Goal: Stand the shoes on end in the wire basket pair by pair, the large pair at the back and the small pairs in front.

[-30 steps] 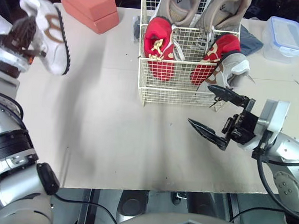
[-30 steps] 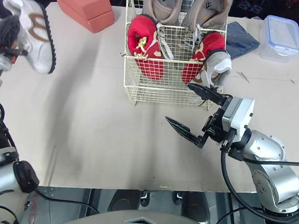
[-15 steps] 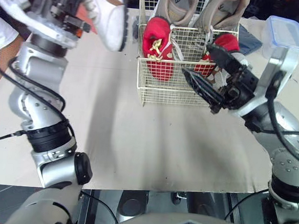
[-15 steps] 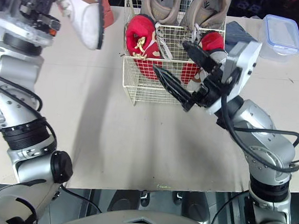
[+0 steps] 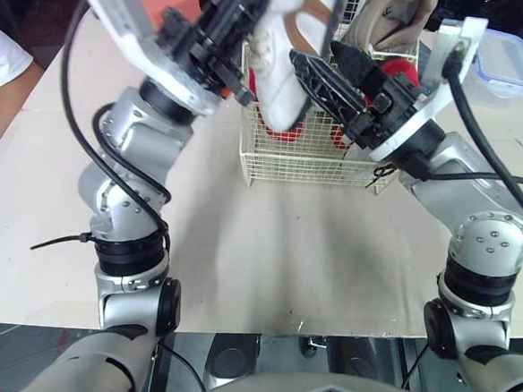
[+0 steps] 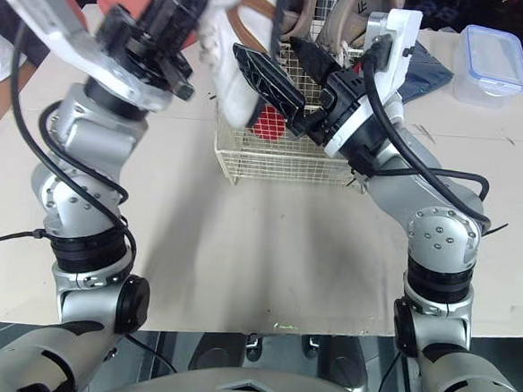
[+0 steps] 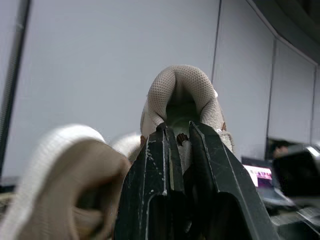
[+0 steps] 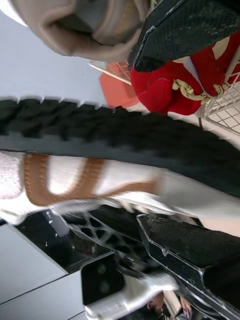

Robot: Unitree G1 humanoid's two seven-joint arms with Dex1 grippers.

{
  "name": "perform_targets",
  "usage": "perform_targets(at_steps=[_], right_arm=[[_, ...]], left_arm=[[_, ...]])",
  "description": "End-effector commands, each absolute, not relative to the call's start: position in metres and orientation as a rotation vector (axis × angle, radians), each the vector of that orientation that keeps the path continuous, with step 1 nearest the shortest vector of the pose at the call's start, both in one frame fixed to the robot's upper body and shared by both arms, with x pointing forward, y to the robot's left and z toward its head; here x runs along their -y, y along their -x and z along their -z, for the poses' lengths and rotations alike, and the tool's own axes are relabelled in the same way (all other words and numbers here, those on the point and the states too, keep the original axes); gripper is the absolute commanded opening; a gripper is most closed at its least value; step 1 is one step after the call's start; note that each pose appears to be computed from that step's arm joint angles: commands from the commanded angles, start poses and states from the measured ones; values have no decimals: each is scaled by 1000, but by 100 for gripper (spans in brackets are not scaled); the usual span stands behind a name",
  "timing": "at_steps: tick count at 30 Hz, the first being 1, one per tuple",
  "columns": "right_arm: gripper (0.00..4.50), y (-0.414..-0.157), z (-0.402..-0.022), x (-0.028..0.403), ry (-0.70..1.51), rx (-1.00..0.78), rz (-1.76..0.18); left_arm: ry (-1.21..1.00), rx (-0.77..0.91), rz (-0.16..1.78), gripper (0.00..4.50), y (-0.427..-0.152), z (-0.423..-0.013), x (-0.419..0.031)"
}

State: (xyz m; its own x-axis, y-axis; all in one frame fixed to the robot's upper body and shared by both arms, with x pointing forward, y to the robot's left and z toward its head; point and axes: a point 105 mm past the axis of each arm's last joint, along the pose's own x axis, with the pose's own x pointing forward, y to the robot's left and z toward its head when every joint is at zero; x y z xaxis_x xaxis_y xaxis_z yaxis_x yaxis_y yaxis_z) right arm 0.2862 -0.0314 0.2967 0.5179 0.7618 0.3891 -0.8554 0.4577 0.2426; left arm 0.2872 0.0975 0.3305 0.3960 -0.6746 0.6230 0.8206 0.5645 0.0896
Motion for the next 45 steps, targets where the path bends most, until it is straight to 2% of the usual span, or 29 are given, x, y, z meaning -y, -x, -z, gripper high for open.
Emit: perform_targets(at_steps=[1, 3, 7, 8, 9, 10, 11, 12, 13, 15, 16, 17, 23, 27, 35, 36, 37, 39, 45], right_arm=[[368, -282, -305, 29, -431, 255, -1035], [290, -282, -305, 30, -429, 252, -1038], [94, -283, -300, 33, -406, 246, -1041], [47, -283, -298, 36, -401, 245, -1041], [38, -283, -297, 38, -395, 246, -1041], [23, -283, -295, 41, -382, 246, -1042], [12, -283, -293, 43, -370, 247, -1044], [11, -283, -291, 45, -361, 247, -1045], [11, -283, -289, 49, -344, 249, -1047], [11, -282, -283, 56, -301, 253, -1055], [11, -282, -280, 58, -274, 252, -1057], [11, -282, -277, 60, -249, 255, -1060], [11, -278, -276, 58, -226, 288, -1095], [11, -278, -275, 56, -230, 299, -1086], [11, -268, -268, 51, -182, 283, -1133], [11, -268, -266, 52, -177, 277, -1134], [11, -268, -264, 52, -167, 269, -1135], [11, -268, -260, 53, -150, 253, -1138], [11, -265, -259, 52, -141, 249, -1153]], left_arm=[[185, 731, 993, 8, -272, -336, -91], [174, 728, 997, 8, -272, -335, -91], [206, 689, 1043, 8, -272, -330, -92], [219, 672, 1069, 108, -270, -329, -92], [228, 660, 1085, 109, -269, -328, -93], [226, 645, 1096, 145, -269, -327, -94], [219, 634, 1097, 209, -270, -326, -96], [211, 626, 1092, 228, -271, -326, -99], [202, 620, 1067, 290, -275, -326, -105], [200, 608, 1041, 361, -279, -329, -115], [197, 595, 1041, 417, -281, -330, -117], [187, 576, 1043, 446, -282, -329, -117], [135, 446, 1043, 446, -293, -314, -114], [87, 394, 1106, 446, -289, -306, -107], [43, 375, 1135, 446, -293, -305, -99], [50, 380, 1142, 395, -293, -307, -98], [49, 385, 1151, 383, -292, -308, -98], [43, 384, 1164, 306, -292, -308, -97], [30, 344, 1236, 7, -284, -301, -89]])
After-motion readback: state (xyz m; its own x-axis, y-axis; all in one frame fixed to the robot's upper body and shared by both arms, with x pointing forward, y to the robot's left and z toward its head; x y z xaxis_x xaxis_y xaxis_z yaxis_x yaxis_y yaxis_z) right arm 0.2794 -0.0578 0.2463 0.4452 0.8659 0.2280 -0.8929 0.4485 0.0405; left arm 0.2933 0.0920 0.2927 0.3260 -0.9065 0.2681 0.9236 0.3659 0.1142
